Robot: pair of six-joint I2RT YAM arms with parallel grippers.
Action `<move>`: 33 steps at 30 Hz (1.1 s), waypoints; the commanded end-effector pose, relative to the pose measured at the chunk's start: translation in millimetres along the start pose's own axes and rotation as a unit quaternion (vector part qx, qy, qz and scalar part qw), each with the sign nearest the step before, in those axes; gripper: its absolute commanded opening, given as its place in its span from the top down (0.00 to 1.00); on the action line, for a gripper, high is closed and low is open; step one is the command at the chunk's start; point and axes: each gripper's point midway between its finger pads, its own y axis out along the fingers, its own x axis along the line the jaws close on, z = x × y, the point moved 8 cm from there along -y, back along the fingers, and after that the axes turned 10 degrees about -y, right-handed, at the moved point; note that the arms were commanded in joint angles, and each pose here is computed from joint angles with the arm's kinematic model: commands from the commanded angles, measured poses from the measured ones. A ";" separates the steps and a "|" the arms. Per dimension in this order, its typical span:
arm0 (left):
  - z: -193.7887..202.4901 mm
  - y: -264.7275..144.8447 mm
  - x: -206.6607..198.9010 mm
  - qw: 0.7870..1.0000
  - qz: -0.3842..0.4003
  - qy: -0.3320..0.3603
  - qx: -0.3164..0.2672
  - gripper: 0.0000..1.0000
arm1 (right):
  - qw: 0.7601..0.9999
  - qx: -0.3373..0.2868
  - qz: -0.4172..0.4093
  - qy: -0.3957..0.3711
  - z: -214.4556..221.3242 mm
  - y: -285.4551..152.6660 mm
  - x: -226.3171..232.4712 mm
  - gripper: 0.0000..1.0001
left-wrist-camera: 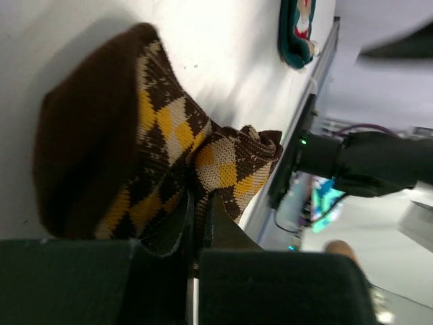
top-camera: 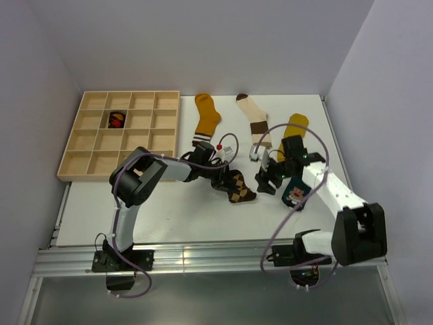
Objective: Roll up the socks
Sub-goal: Roll the sock at the center of the board.
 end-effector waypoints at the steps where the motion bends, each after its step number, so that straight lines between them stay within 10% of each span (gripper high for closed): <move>1: 24.1 6.9 33.5 0.991 -0.056 -0.106 0.062 0.99 | 0.988 0.002 0.045 -0.151 -6.5 11.6 10.5 0.30; 24: 21.8 12.7 38.9 0.985 -0.046 -0.134 0.104 1.00 | 0.927 0.028 0.076 -0.367 -5.0 81.1 61.6 0.27; 28: 20.7 12.4 36.9 0.985 -0.043 -0.126 0.108 1.00 | 0.929 0.043 0.071 -0.361 -4.5 88.8 57.9 0.40; 30: 18.6 11.8 34.5 0.986 -0.045 -0.119 0.104 1.00 | 0.931 0.050 0.064 -0.356 -5.2 90.4 56.8 0.65; 33: 15.8 7.6 29.3 0.988 -0.058 -0.108 0.090 0.94 | 0.934 0.069 0.040 -0.348 -2.1 90.1 59.1 0.78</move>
